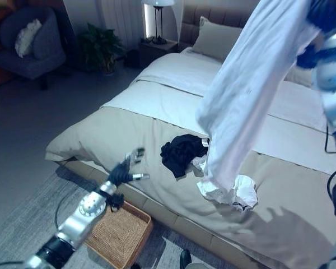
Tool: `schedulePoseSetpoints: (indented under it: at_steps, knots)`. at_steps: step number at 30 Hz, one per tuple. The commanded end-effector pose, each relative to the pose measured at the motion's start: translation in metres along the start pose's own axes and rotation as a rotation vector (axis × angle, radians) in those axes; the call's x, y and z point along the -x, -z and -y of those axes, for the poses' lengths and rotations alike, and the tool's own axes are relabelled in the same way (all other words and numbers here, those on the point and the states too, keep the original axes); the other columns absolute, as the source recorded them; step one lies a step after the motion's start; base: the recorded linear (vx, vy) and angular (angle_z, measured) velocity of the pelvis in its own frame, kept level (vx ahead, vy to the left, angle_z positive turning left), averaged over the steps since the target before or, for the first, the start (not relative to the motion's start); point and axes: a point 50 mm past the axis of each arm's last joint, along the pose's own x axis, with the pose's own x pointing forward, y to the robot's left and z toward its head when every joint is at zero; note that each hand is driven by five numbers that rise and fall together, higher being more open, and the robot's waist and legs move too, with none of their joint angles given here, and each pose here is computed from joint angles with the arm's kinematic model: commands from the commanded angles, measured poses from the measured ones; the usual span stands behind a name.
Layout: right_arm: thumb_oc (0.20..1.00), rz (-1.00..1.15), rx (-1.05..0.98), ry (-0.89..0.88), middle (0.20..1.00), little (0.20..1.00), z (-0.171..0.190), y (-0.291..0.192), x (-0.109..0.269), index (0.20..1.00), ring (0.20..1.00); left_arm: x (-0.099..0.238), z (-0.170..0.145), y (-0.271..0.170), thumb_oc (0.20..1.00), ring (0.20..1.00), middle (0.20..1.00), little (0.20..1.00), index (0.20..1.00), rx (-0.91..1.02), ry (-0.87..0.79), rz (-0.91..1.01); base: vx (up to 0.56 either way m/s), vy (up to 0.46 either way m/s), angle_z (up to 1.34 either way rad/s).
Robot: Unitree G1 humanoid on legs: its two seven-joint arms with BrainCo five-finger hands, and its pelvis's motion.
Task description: Pick up clothes into the bucket
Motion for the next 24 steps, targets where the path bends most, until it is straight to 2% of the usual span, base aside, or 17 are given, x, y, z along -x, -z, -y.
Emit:
schedulePoseSetpoints:
  at_steps: [1, 5, 8, 24]
  knots:
    - [0.2, 0.054, -0.067, -0.114, 0.2, 0.2, -0.012, -0.014, 0.002, 0.2, 0.2, -0.023, -0.016, -0.047, 1.0, 1.0, 1.0, 1.0, 1.0, -0.054, 0.032, 0.188, -0.03, -0.014, 0.02]
    - [0.2, 0.094, -0.114, -0.217, 0.2, 0.2, -0.026, -0.023, 0.011, 0.2, 0.2, -0.04, -0.01, -0.069, 1.0, 1.0, 1.0, 1.0, 1.0, -0.09, 0.081, 0.263, -0.01, -0.004, 0.01]
    - [0.2, 0.189, -0.202, -0.301, 0.2, 0.2, -0.04, -0.047, 0.016, 0.2, 0.2, -0.058, -0.001, -0.084, 1.0, 1.0, 1.0, 1.0, 1.0, -0.109, 0.108, 0.304, -0.03, -0.008, -0.04]
    - [0.2, 0.521, -0.44, -0.35, 0.2, 0.2, -0.05, -0.13, 0.029, 0.2, 0.2, -0.092, 0.042, -0.069, 1.0, 1.0, 1.0, 1.0, 1.0, -0.149, 0.201, 0.211, 0.0, 0.0, 0.0]
